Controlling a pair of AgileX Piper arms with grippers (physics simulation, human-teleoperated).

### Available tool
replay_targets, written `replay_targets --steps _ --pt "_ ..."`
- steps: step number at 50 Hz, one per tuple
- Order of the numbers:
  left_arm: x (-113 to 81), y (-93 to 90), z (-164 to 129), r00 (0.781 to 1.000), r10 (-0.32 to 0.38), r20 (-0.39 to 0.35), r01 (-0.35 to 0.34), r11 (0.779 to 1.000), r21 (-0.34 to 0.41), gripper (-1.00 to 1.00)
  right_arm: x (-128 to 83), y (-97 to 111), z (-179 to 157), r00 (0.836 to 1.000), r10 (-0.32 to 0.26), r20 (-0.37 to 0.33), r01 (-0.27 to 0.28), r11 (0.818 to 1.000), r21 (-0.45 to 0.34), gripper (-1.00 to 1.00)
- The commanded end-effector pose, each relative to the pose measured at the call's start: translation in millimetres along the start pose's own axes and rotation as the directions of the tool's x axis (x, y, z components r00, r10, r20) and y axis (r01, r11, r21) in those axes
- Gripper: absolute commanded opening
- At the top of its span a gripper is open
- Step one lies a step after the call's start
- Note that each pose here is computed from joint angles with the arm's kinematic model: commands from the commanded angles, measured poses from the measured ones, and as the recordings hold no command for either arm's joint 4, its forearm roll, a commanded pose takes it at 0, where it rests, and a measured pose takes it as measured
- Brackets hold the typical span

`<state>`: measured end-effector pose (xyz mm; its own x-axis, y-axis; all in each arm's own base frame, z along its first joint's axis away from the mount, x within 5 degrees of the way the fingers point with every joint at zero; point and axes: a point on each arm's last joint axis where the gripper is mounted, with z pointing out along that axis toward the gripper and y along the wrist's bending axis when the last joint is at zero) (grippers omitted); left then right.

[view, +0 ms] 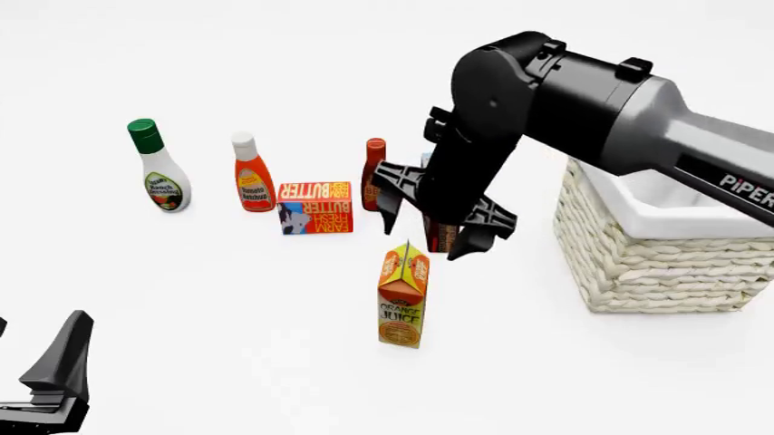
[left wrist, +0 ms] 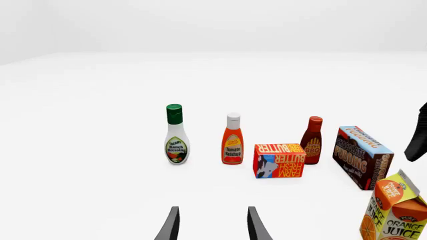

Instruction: Pick the orange juice and place it in the basket.

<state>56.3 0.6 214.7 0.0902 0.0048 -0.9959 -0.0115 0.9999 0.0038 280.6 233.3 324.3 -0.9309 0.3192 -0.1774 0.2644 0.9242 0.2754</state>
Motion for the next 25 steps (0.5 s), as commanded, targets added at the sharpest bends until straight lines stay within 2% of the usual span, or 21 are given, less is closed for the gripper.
replay_targets --steps 1,8,20,25 --pt "0.2 0.0 0.0 1.000 0.000 0.000 0.000 1.000 0.000 1.00 -11.7 -2.1 14.7 0.999 -0.048 -0.016 0.049 0.998 0.037 1.00" --pt "0.2 0.0 0.0 1.000 0.001 0.000 -0.001 1.000 0.000 1.00 -17.6 -1.4 19.5 0.996 -0.091 -0.018 0.092 0.995 0.042 1.00" --pt "0.2 0.0 0.0 1.000 0.000 0.000 0.000 1.000 0.000 1.00 -9.6 7.3 24.9 0.989 -0.142 -0.032 0.143 0.989 0.041 1.00" --pt "0.2 0.0 -0.1 1.000 0.000 0.001 0.000 1.000 0.000 1.00 -7.4 8.8 34.6 0.981 -0.189 -0.052 0.192 0.980 0.056 1.00"
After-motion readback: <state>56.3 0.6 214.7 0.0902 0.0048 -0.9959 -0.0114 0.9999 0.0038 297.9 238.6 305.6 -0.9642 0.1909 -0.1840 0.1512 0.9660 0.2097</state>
